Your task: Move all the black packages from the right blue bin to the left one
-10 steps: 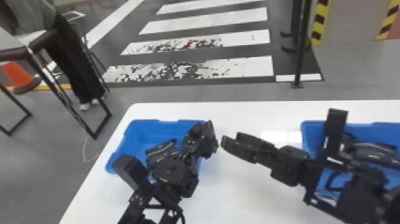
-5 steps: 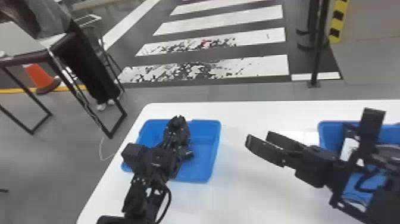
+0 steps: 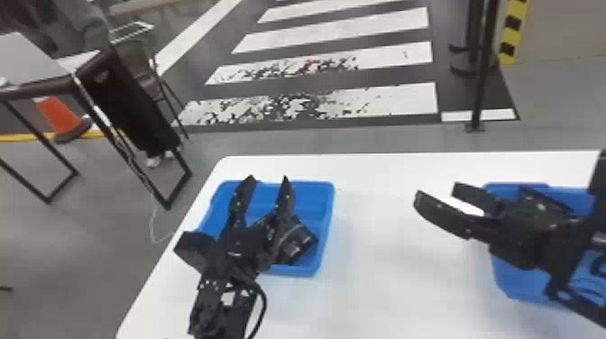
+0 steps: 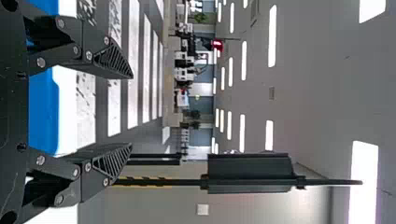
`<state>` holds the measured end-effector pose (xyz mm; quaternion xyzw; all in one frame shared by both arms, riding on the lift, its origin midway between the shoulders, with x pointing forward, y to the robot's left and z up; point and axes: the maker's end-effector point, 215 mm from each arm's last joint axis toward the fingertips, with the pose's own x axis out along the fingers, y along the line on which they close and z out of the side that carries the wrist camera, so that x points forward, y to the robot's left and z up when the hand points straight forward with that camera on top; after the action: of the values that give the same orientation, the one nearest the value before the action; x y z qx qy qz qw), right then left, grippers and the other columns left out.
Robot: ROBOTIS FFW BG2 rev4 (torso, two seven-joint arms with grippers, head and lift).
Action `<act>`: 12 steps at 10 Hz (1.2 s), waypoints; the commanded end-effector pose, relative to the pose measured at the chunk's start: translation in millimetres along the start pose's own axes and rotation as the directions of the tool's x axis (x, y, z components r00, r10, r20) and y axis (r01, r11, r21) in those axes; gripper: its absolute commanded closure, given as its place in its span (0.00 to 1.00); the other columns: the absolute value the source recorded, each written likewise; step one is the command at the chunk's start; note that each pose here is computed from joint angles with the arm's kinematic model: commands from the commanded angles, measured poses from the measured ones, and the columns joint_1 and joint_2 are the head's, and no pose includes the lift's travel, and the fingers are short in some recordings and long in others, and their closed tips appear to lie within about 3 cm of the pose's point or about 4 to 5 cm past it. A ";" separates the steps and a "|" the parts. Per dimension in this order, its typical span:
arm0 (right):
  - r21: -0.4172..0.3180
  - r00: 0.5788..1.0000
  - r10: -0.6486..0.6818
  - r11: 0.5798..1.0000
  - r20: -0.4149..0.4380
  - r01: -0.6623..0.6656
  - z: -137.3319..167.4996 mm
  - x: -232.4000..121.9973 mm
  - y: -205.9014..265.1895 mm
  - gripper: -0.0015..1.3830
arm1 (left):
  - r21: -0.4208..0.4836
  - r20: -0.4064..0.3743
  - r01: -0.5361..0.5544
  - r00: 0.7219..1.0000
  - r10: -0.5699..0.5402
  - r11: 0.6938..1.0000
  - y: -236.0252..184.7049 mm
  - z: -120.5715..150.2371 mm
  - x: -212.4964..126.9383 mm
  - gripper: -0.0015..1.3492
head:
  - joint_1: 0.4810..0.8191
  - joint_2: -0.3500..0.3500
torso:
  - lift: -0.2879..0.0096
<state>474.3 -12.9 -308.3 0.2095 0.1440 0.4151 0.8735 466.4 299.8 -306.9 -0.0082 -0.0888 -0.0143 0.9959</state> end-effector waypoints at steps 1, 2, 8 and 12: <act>-0.158 0.977 -0.212 0.964 0.025 0.213 25.0 -39.0 -59.1 0.11 | -0.033 0.027 0.019 0.999 -0.018 0.999 -16.3 30.0 -13.5 0.25 | 0.63 0.99 | 0.52; -0.179 0.943 -0.333 0.926 0.027 0.332 23.2 -63.1 -89.4 0.11 | -0.039 0.043 0.033 0.999 -0.032 0.999 -26.3 47.0 -25.4 0.28 | 0.63 0.90 | 0.52; -0.111 0.802 -0.578 0.816 -0.151 0.567 -71.9 -111.2 -169.5 0.11 | -0.143 0.002 0.064 0.998 -0.064 0.988 -61.8 35.9 -56.0 0.28 | 0.63 0.62 | 0.52; -0.081 0.776 -0.601 0.797 -0.191 0.598 -87.5 -107.7 -193.9 0.11 | -0.145 0.007 0.064 0.998 -0.063 0.987 -62.1 36.3 -55.7 0.28 | 0.63 0.60 | 0.52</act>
<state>495.8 -184.7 -466.8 0.1001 0.2877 0.1382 0.9424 403.4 239.5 -279.1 -0.0779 -0.0898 -0.0529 0.9915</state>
